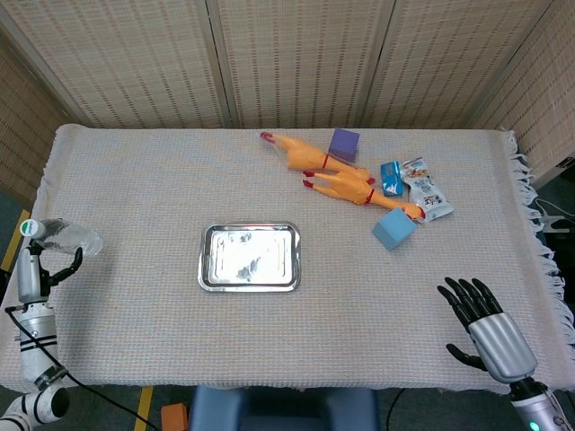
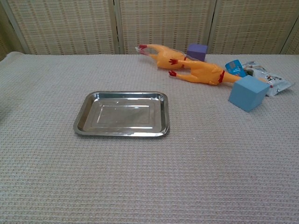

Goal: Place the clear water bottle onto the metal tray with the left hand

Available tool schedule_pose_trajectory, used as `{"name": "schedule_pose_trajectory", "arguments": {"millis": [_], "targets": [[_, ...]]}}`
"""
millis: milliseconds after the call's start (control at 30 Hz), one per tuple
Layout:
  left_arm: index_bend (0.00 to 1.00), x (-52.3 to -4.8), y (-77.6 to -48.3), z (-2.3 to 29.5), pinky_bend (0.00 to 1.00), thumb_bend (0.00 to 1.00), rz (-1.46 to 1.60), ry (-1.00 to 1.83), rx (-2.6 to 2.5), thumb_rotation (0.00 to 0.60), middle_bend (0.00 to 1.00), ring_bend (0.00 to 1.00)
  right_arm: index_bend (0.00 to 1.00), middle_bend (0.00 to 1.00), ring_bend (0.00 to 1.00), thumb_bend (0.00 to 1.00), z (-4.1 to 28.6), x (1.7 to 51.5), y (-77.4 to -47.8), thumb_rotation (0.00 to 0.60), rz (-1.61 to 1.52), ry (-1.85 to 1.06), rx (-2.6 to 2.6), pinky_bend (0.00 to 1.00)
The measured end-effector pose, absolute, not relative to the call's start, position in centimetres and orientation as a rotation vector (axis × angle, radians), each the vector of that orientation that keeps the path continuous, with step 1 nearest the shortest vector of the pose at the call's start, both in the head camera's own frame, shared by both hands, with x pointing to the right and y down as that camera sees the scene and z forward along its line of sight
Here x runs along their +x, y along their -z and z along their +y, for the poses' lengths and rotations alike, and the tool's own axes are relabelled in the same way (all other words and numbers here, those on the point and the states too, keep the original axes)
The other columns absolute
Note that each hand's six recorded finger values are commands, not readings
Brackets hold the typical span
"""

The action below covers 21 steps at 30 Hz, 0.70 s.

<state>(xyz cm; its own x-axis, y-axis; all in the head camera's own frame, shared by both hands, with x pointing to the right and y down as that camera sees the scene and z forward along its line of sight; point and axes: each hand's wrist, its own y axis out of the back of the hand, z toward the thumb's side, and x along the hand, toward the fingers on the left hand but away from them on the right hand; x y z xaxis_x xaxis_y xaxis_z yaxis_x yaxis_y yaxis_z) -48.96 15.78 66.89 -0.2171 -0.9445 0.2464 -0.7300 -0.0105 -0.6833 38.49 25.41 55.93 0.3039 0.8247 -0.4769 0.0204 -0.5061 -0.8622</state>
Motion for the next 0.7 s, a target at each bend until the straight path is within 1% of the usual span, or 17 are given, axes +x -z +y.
{"name": "schedule_pose_trajectory", "arguments": {"millis": [67,167,333,400,467,600,700], "targets": [[0.35,-48.2,-66.9,16.0,0.42,0.50,1.979,1.033,-1.795,0.600,0.36,0.25,0.00,0.00,0.00,0.09,25.4,38.5,-56.0,0.600,-0.759,-1.288,-1.784,0.00],[0.35,-44.9,-67.0,16.9,0.42,0.50,1.960,0.957,-1.947,0.600,0.36,0.24,0.00,0.00,0.00,0.09,25.5,38.4,-56.1,0.600,-0.754,-1.291,-1.786,0.00],[0.34,-37.8,-66.6,19.8,0.42,0.50,1.860,0.826,-2.293,0.600,0.35,0.24,0.00,0.00,0.00,0.09,25.5,38.5,-56.1,0.600,-0.752,-1.292,-1.787,0.00],[0.34,-36.4,-66.5,20.7,0.41,0.50,1.805,0.817,-2.355,0.600,0.35,0.24,0.00,0.00,0.00,0.09,25.5,38.5,-56.1,0.600,-0.753,-1.292,-1.787,0.00],[0.34,-36.4,-66.5,20.6,0.41,0.50,1.793,0.827,-2.343,0.600,0.35,0.24,0.00,0.00,0.00,0.09,25.5,38.5,-56.0,0.600,-0.754,-1.289,-1.787,0.00],[0.33,-39.0,-66.9,18.6,0.40,0.50,1.810,0.886,-2.205,0.600,0.34,0.22,0.00,0.00,0.00,0.09,25.6,38.5,-55.8,0.600,-0.758,-1.282,-1.785,0.00],[0.33,-40.3,-66.6,17.4,0.40,0.50,1.809,0.889,-2.138,0.600,0.33,0.22,0.00,0.00,0.00,0.09,25.6,38.5,-55.9,0.600,-0.754,-1.285,-1.786,0.00]]}}
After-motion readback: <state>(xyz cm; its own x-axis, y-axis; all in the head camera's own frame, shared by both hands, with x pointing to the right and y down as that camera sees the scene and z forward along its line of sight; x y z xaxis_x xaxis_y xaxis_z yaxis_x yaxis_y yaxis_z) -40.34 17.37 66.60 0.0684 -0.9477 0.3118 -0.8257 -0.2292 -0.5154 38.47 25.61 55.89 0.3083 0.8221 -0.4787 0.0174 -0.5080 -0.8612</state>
